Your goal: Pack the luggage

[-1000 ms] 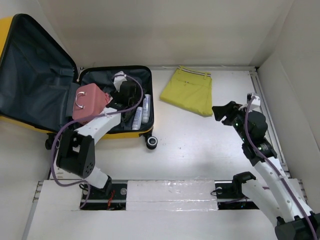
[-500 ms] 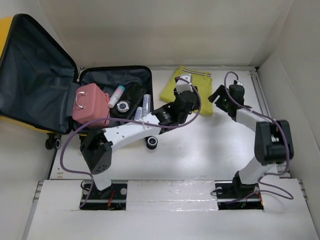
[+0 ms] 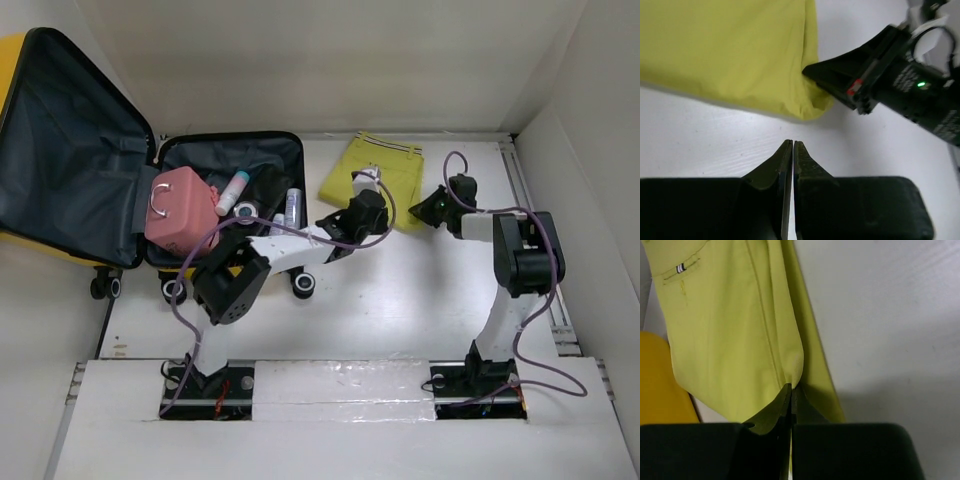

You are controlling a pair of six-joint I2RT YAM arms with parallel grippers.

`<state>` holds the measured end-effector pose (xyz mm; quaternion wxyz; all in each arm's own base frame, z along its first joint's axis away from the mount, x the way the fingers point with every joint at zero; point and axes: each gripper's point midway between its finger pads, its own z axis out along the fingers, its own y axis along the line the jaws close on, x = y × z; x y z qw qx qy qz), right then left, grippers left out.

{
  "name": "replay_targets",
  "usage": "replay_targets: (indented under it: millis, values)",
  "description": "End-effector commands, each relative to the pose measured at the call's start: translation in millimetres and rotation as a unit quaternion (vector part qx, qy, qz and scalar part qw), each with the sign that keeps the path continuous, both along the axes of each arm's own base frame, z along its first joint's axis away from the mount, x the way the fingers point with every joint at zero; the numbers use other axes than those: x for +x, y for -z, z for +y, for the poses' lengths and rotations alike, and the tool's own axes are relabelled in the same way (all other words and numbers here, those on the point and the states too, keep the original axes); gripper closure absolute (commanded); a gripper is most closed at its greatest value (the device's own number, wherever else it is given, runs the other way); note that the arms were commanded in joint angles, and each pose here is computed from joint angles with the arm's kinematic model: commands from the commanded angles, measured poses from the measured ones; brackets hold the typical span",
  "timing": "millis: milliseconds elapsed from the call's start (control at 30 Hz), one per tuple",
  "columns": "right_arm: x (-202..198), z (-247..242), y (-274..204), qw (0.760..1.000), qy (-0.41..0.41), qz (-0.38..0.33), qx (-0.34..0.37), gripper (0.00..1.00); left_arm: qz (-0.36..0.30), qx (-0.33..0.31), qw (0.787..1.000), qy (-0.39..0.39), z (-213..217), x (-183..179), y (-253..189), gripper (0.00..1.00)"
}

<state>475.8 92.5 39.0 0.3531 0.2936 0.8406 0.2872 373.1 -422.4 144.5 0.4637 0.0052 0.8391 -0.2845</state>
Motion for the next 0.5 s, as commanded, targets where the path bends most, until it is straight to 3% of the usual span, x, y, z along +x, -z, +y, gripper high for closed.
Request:
replay_targets:
  millis: [0,100,200,300,467]
  values:
    - [-1,13,-14,0.998,-0.003,-0.034,0.043,1.00,-0.006,-0.029,0.999,0.012,-20,4,-10,1.00]
    - [-13,5,-20,0.998,0.021,-0.041,0.033,1.00,0.019,-0.021,1.000,-0.009,-17,5,9,0.99]
    - [-24,0,-37,0.997,0.031,-0.064,0.028,1.00,0.044,-0.018,0.998,-0.049,-7,7,30,0.79]
    - [-46,-6,-38,0.996,0.042,-0.071,0.030,1.00,0.057,-0.015,0.994,-0.089,5,9,40,0.70]
    - [-88,-14,-28,0.995,0.066,-0.070,0.029,1.00,0.103,-0.035,0.983,-0.151,22,7,64,0.39]
